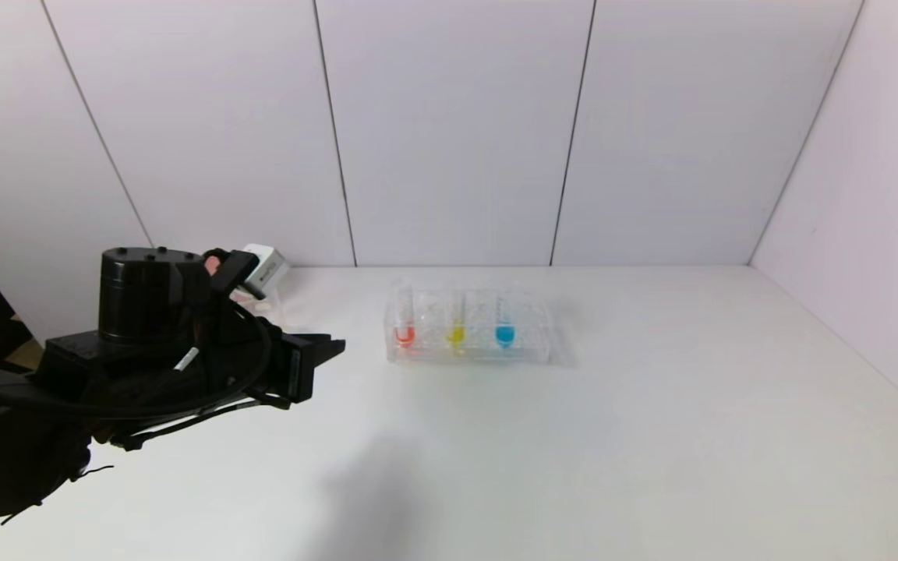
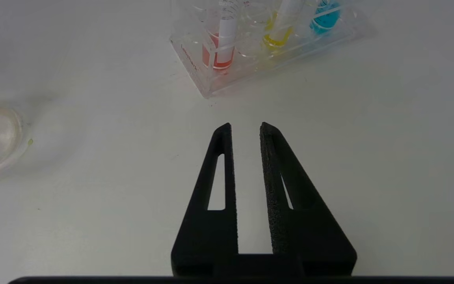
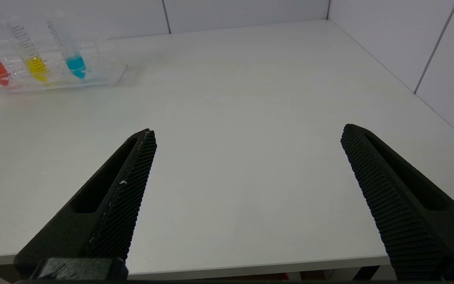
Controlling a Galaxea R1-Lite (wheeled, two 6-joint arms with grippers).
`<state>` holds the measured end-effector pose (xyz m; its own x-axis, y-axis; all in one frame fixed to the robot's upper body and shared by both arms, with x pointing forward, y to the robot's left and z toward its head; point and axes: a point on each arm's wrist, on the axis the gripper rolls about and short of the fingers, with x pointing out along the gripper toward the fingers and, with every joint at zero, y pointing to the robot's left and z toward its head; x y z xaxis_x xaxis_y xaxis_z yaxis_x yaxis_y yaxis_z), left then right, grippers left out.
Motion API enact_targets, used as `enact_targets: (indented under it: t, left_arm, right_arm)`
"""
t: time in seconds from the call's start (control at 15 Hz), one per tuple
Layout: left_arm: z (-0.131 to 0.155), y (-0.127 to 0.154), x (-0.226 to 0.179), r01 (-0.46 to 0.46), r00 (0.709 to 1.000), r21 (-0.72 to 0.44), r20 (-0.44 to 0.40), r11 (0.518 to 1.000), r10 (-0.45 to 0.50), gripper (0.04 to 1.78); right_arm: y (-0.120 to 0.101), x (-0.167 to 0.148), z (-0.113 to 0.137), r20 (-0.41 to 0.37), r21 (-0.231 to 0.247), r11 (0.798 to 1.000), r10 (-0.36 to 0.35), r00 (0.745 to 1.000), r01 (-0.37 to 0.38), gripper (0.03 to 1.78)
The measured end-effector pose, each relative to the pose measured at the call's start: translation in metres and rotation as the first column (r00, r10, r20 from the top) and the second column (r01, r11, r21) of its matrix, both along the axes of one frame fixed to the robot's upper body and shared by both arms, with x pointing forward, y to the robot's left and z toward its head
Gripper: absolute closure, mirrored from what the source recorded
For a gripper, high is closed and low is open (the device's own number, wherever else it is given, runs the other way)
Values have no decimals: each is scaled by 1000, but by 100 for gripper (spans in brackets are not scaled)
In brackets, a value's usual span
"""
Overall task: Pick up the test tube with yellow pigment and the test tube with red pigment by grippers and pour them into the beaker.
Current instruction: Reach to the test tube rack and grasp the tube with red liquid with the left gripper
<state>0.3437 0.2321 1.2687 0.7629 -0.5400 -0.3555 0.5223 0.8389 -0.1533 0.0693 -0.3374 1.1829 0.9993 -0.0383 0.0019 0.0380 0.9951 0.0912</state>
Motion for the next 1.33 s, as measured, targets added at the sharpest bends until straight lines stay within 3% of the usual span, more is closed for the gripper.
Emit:
enact_targets:
  t: [0.4,0.6,0.87,1.07,1.33]
  left_arm:
    - [-4,-30,5,17,1000,28,26,999,-18,46]
    - [-14,-45,7,-18,999,60,33,998,16,17]
    - [-35,-70,23,-120,986,64,120,991,112,10]
    - [-50,-96,33,-233,948,10,226,973,224,10]
    - [-54,-116,41,-338,898,-36,286,940,334,10]
  right_arm:
    - [0,0,0,0,0,1000,0,1000,0,10]
    - [0,0,0,0,0,1000,0,1000,0,10]
    - [0,0,0,0,0,1000,0,1000,0,10]
    - [0,0,0,0,0,1000,0,1000,0,10]
    - [0,0,0,0,0,1000,0,1000,0,10]
